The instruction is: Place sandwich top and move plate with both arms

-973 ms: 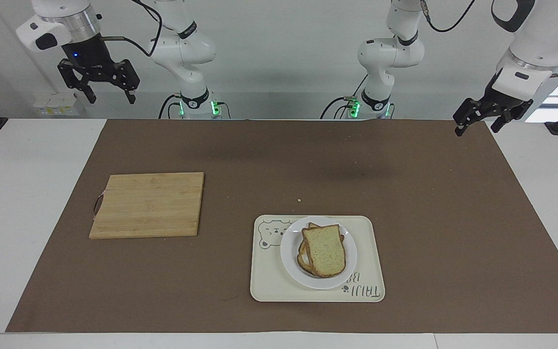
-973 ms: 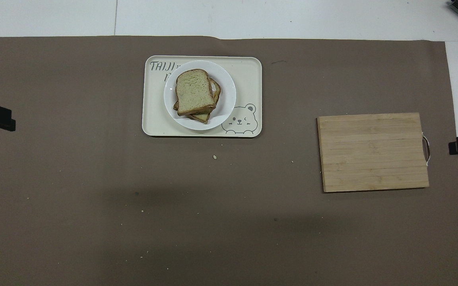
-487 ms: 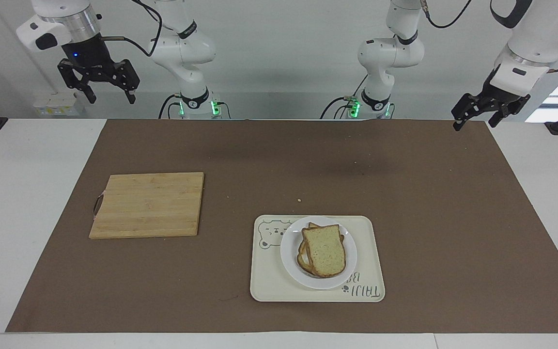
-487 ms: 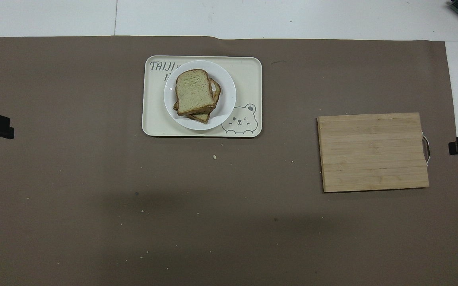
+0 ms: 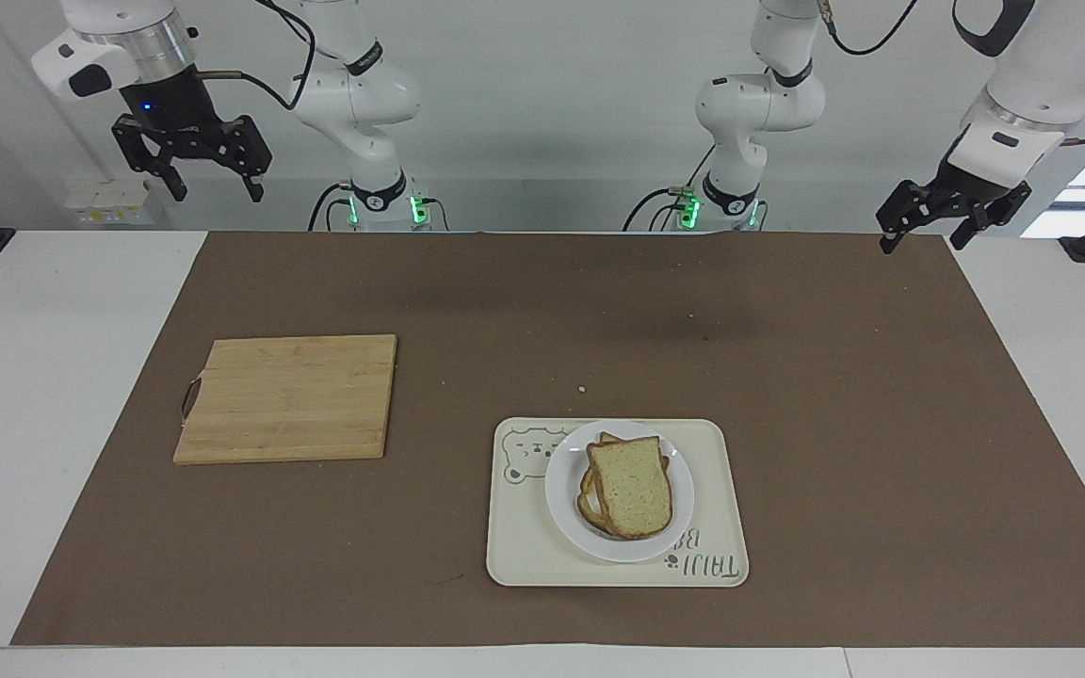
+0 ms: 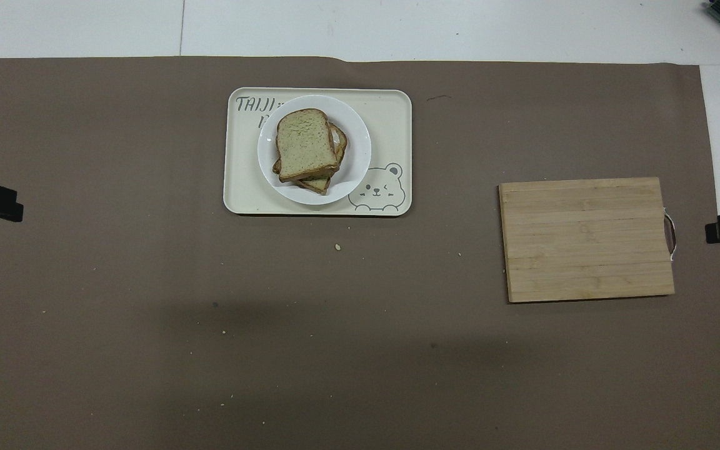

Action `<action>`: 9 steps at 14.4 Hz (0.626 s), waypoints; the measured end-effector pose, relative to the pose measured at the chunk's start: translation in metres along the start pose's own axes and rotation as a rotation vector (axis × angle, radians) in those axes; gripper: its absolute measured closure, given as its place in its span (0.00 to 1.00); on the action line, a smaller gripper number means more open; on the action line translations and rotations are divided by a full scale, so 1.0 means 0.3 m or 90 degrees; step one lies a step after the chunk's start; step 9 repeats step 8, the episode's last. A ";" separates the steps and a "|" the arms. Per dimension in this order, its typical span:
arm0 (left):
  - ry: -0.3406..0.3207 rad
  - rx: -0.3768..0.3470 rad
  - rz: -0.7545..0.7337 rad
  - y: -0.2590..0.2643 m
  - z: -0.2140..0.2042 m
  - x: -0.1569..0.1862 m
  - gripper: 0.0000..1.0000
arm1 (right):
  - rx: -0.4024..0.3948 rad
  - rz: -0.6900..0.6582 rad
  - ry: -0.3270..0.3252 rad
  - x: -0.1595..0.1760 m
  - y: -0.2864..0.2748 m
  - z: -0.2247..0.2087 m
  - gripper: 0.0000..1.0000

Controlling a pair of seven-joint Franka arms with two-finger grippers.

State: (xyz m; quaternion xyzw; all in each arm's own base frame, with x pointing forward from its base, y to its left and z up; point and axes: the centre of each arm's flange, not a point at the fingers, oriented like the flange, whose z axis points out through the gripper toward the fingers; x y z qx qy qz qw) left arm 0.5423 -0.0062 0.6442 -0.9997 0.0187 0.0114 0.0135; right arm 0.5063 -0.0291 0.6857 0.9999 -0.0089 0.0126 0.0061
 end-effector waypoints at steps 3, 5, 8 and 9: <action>-0.001 0.000 0.001 0.000 0.001 -0.001 0.00 | 0.000 0.000 0.000 0.000 0.000 0.000 0.00; -0.002 0.000 0.002 0.000 0.003 -0.001 0.00 | 0.000 0.000 0.000 0.000 0.000 0.000 0.00; -0.003 0.000 0.003 0.000 0.005 -0.001 0.00 | 0.000 0.000 0.000 0.000 0.000 0.000 0.00; -0.003 0.000 0.003 0.000 0.005 -0.001 0.00 | 0.000 0.000 0.000 0.000 0.000 0.000 0.00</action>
